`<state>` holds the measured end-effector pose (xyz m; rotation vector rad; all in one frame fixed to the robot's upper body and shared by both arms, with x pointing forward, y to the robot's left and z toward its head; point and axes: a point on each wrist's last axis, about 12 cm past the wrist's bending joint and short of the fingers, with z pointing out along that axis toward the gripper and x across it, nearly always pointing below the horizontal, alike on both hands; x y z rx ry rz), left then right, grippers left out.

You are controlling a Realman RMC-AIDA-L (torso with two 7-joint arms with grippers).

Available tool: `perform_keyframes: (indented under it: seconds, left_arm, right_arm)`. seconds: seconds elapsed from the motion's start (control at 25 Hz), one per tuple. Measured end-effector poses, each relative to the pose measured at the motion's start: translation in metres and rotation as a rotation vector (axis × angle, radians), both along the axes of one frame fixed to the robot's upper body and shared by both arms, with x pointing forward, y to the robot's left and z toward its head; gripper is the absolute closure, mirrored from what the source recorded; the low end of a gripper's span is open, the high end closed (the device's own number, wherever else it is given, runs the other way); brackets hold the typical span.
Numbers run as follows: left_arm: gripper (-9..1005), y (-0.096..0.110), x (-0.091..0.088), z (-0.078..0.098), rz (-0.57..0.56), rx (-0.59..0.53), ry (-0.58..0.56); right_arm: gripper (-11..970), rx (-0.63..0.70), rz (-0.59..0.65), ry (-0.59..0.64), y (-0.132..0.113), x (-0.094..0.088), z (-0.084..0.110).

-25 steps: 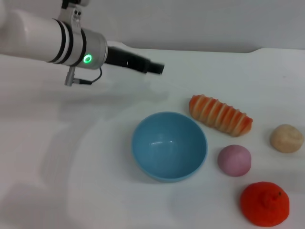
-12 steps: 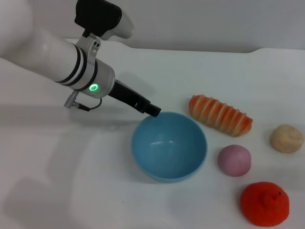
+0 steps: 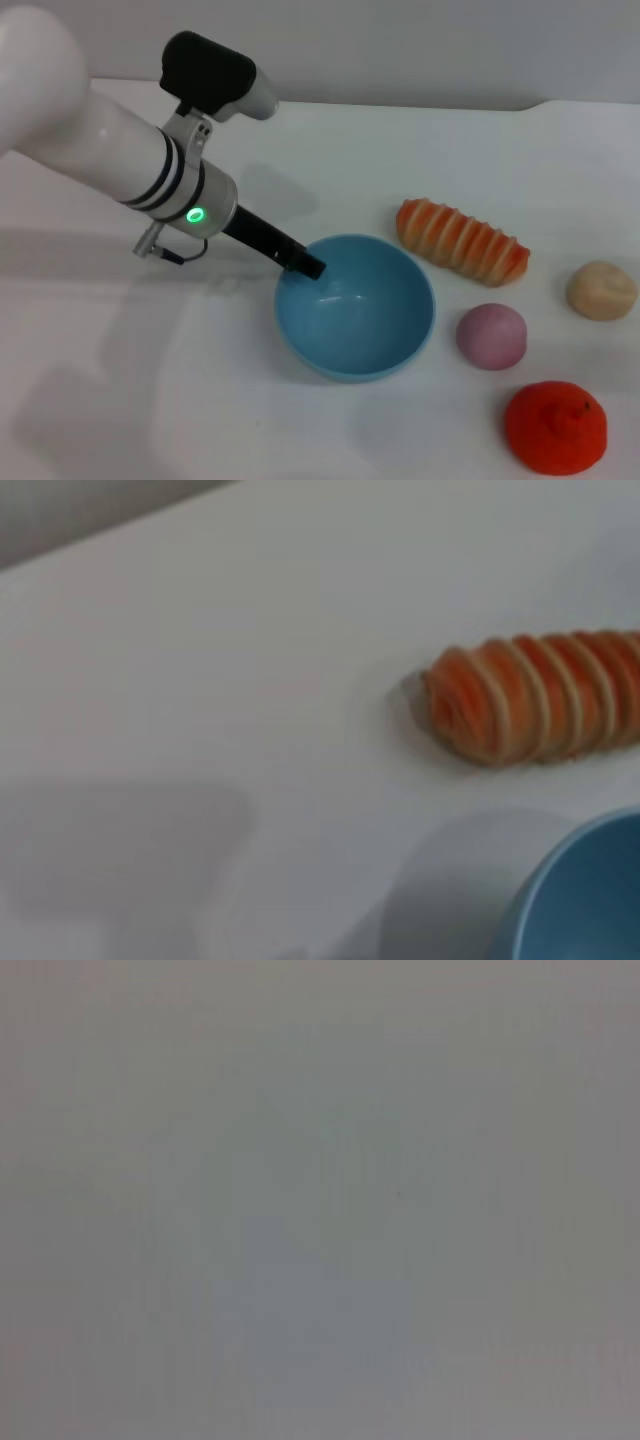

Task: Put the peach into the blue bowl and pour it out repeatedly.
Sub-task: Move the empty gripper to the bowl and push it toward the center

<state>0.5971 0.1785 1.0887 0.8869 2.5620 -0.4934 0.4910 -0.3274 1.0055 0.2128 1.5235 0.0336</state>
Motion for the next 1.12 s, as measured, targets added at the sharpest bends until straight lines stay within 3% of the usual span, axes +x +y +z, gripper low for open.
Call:
perform_keyframes:
  seconds: [0.12,0.56,0.88,1.12]
  left_arm:
    - [328,-0.001,-0.001,-0.003,0.007,-0.004,0.013]
    - [489,-0.002,-0.006,-0.015,0.013,0.011,0.036]
    - [761,-0.006,-0.006,-0.014,0.003,0.015,0.027]
    - [943,-0.005,-0.004,-0.013,0.022,0.010,0.029]
  right_arm:
    - [261,-0.002,0.000,0.004,0.000,0.001,0.000]
    - [262,-0.001,0.003,0.012,0.001,0.004,0.000]
    - [262,0.002,0.001,0.015,0.000,0.003,-0.001]
    - [263,0.087,-0.009,0.034,-0.004,0.002,-0.004]
